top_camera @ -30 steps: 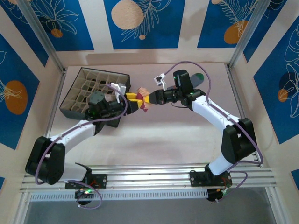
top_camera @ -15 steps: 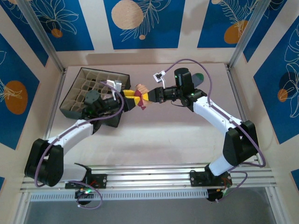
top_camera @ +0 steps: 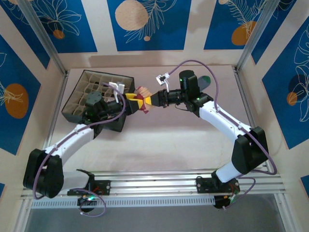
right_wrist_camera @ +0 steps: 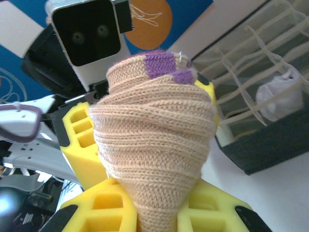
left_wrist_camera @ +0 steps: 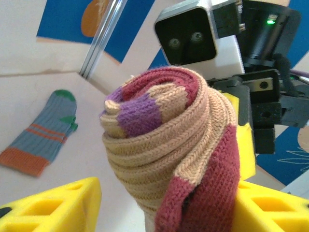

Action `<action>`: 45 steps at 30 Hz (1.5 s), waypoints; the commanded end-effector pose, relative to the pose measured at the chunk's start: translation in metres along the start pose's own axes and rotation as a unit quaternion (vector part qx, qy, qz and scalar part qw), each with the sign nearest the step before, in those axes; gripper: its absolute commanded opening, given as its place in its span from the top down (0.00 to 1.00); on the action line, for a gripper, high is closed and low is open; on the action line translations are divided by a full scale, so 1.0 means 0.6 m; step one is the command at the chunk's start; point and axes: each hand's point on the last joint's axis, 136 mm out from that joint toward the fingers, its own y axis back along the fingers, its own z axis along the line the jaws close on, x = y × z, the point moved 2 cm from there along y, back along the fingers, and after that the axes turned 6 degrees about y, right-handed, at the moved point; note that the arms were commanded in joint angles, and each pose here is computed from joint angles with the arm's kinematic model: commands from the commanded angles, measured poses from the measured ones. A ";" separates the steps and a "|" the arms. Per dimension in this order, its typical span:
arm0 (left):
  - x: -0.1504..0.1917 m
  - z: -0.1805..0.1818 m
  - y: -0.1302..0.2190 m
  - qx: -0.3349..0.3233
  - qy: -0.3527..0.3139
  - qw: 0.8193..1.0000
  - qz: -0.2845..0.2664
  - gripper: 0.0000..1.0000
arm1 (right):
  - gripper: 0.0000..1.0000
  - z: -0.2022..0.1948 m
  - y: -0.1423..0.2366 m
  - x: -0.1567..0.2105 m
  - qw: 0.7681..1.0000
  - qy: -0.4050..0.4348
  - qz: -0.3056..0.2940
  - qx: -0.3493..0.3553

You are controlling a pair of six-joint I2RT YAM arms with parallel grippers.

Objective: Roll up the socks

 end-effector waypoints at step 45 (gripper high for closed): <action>-0.114 0.093 0.203 -0.223 -0.125 0.966 -0.040 1.00 | 0.47 -0.202 -0.145 0.043 0.937 -0.161 0.103 0.293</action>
